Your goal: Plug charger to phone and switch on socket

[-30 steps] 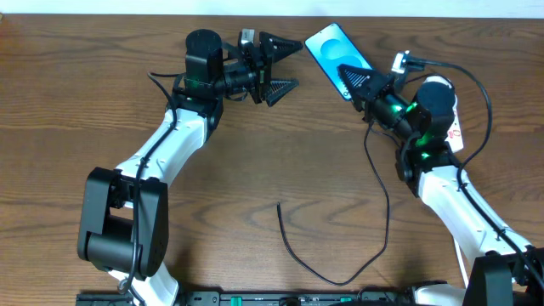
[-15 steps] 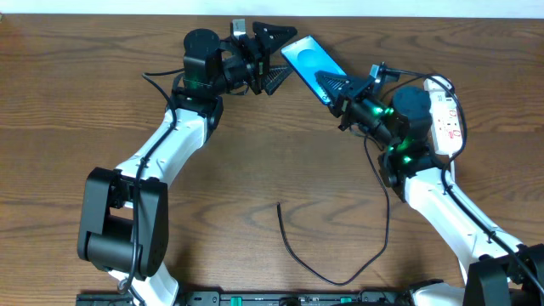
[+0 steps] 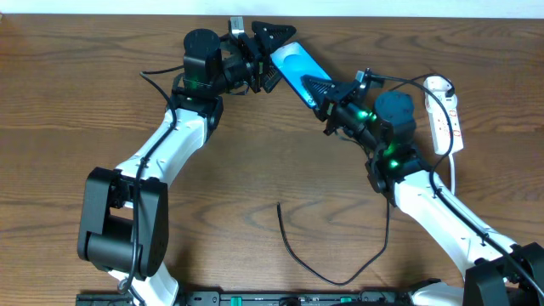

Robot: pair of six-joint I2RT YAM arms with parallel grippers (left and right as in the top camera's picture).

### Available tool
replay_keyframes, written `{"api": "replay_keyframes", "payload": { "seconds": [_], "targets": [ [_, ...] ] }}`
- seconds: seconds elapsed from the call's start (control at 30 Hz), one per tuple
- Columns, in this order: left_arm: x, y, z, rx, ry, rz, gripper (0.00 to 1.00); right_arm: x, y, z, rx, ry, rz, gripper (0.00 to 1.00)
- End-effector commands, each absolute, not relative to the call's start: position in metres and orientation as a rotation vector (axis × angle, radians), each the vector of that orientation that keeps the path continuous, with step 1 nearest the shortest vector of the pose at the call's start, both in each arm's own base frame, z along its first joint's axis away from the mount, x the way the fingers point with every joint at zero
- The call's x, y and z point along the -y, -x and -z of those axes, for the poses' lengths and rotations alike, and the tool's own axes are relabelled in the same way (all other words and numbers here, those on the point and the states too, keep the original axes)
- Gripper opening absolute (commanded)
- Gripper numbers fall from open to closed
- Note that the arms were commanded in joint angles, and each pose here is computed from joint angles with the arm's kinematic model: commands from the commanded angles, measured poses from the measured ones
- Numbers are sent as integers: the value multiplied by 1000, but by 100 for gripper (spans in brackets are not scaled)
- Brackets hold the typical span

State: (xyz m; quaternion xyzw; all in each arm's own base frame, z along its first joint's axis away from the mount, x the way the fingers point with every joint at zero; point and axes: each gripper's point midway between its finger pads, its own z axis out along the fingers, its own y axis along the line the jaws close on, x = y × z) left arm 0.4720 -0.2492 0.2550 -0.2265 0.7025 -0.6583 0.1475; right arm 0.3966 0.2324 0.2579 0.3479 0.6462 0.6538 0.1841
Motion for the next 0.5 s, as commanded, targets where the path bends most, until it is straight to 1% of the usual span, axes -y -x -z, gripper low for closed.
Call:
{"api": "replay_keyframes", "payload": {
  "seconds": [0.0, 0.1, 0.2, 0.47],
  "targets": [
    [252, -467, -274, -1986, 564, 1884, 91, -236, -398, -274, -1770, -979, -1871, 1],
    [255, -467, -274, -1986, 553, 1878, 88, -238, -397, -274, -1773, -980, -1876, 1],
    [255, -467, -274, -1985, 554, 1877, 78, -240, -396, -274, -1776, -978, -1879, 1],
    [255, -467, -274, -1985, 554, 1877, 63, -242, -394, -274, -1780, -974, -1882, 1]
  ]
}}
